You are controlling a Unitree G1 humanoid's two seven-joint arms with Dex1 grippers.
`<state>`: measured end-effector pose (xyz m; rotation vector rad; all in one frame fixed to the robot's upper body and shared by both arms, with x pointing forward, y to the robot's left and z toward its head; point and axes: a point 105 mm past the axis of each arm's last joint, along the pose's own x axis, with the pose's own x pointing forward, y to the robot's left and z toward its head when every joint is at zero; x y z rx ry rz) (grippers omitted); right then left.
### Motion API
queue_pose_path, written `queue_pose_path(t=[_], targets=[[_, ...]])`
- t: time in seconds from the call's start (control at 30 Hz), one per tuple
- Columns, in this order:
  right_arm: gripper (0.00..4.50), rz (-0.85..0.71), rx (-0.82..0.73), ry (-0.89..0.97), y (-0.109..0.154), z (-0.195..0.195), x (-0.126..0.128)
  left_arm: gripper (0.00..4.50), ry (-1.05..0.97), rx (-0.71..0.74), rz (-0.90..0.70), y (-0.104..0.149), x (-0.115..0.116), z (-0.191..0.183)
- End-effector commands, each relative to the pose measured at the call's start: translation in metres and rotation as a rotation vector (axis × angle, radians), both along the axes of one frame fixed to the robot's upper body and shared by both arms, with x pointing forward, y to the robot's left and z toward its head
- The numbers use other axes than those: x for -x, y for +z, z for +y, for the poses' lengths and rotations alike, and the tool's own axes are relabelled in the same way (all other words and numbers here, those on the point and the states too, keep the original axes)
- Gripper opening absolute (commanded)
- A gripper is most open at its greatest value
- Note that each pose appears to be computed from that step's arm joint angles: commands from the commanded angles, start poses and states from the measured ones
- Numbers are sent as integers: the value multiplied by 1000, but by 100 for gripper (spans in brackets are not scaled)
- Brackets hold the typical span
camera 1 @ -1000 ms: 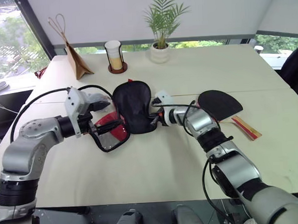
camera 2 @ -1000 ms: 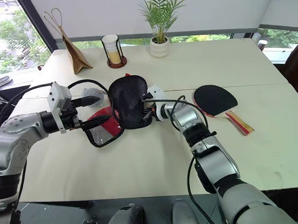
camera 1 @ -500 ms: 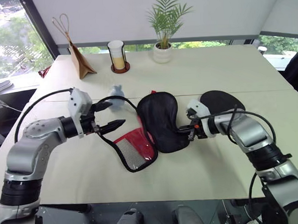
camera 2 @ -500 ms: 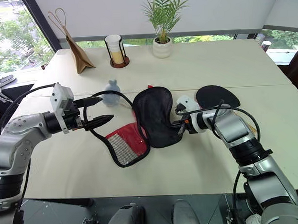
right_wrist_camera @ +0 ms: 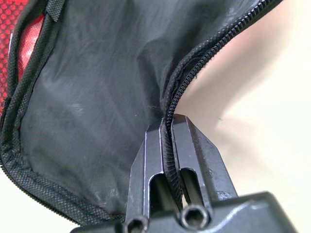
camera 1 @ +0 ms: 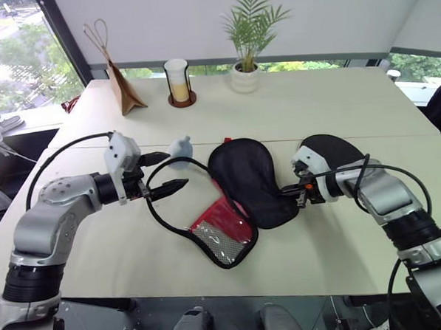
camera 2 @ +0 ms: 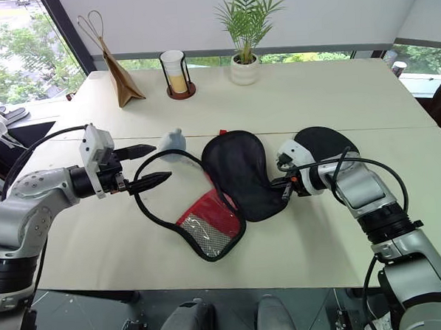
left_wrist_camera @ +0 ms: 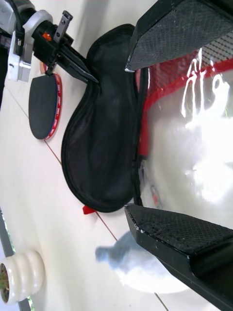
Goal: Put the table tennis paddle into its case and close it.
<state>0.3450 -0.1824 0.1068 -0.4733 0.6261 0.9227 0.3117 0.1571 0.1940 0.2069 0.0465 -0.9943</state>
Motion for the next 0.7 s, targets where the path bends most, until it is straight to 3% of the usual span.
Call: queue_pose_path(t=[0.03,0.53,0.63,0.7], targets=[[2,-12,-13,-40,6,-10,1,450,-13,-3,-47,9,2,-2],[2,54,-109,-236,-10,-20,26,450,-30,-6,-45,7,2,-5],[88,38,-118,-251,-10,-21,26,450,-40,-8,-44,6,1,-7],[183,28,-124,-259,-8,-21,26,450,-45,-8,-43,6,1,-8]])
